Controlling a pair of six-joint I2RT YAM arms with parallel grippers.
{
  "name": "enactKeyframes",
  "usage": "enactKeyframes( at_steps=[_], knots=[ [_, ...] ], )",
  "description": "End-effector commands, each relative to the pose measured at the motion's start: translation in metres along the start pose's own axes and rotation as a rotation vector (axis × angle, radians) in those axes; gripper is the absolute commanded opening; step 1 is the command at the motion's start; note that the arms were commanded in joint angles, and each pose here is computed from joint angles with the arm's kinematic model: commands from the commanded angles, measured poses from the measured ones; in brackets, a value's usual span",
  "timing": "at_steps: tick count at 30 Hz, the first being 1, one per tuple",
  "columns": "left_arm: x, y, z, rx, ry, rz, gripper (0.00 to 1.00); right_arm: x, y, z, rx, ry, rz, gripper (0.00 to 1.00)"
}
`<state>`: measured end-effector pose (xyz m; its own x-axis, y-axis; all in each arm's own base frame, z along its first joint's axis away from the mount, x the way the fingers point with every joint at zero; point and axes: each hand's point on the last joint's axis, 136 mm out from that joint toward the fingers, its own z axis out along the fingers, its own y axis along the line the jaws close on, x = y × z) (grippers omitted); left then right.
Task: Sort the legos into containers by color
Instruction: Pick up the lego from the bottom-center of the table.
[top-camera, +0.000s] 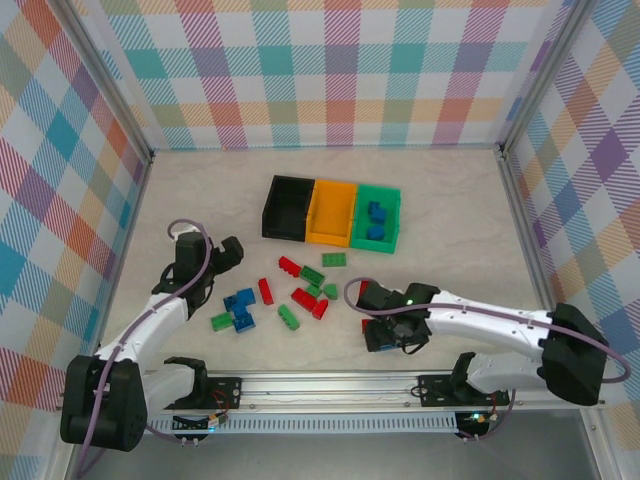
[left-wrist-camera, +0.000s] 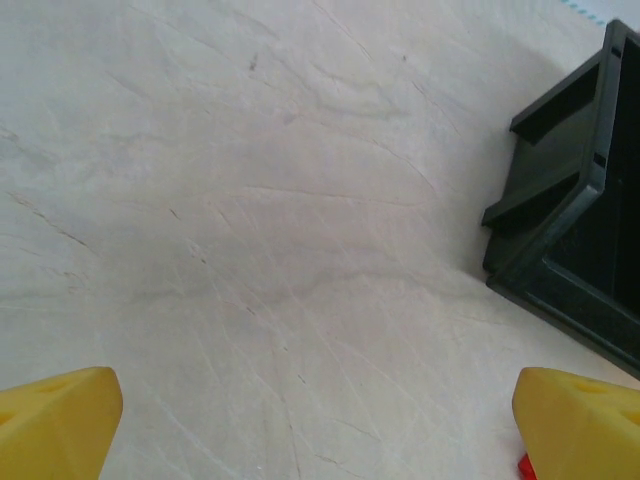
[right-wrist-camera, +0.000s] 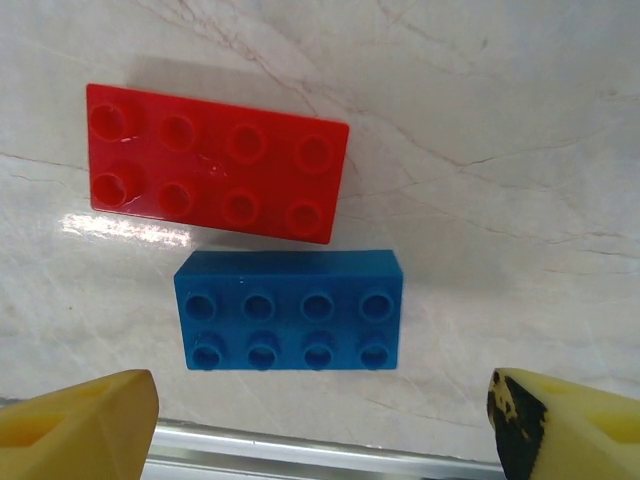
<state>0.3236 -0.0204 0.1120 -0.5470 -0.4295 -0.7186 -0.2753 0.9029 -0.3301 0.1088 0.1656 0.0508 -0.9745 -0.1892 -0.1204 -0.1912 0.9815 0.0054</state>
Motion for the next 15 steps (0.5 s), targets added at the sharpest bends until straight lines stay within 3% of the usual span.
enactKeyframes(
  at_steps=[1,7,11,15],
  knots=[
    [-0.002,0.005,-0.005,-0.03,-0.015,0.012,1.0,0.003,0.013,0.013,-0.007,0.034,0.016,0.86],
    [-0.001,0.004,-0.002,-0.028,0.001,0.016,1.0,0.01,0.011,0.043,0.071,0.095,-0.006,0.82],
    [0.0,0.003,-0.001,-0.02,0.005,0.012,1.0,0.004,0.017,0.039,0.044,0.063,-0.019,0.49],
    [0.001,0.002,0.0,-0.018,0.01,0.012,1.0,-0.019,0.022,0.01,0.019,-0.048,-0.05,0.46]
  ],
)
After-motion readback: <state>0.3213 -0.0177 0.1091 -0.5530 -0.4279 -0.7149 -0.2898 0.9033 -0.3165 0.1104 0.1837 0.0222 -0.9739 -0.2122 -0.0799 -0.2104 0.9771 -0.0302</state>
